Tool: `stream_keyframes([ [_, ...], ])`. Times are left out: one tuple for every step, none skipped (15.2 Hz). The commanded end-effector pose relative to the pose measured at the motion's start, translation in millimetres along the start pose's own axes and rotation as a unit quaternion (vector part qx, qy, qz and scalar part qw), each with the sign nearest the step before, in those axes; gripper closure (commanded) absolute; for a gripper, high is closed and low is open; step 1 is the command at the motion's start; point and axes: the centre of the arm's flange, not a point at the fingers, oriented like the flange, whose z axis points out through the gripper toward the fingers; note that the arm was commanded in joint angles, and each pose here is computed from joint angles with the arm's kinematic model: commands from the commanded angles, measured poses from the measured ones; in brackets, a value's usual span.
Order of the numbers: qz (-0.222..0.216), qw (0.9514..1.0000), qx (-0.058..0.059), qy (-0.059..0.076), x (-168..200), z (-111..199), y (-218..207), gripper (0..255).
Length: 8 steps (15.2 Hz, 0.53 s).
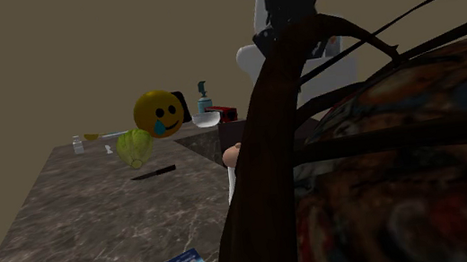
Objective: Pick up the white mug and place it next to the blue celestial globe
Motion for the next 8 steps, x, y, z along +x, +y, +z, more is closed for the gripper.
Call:
stream_keyframes([
  [0.000, 1.0000, 0.000, 0.000, 0, 11, 1, 255],
  [0.000, 1.0000, 0.000, 0.000, 0, 16, 1, 255],
  [0.000, 1.0000, 0.000, 0.000, 0, 21, 1, 255],
  [0.000, 1.0000, 0.000, 0.000, 0, 27, 2, 255],
  [0.000, 1.0000, 0.000, 0.000, 0, 32, 2, 255],
  [0.000, 1.0000, 0.000, 0.000, 0, 37, 2, 255],
  [0.000, 1.0000, 0.000, 0.000, 0, 42, 2, 255],
  [0.000, 1.0000, 0.000, 0.000, 0, 48, 3, 255],
])
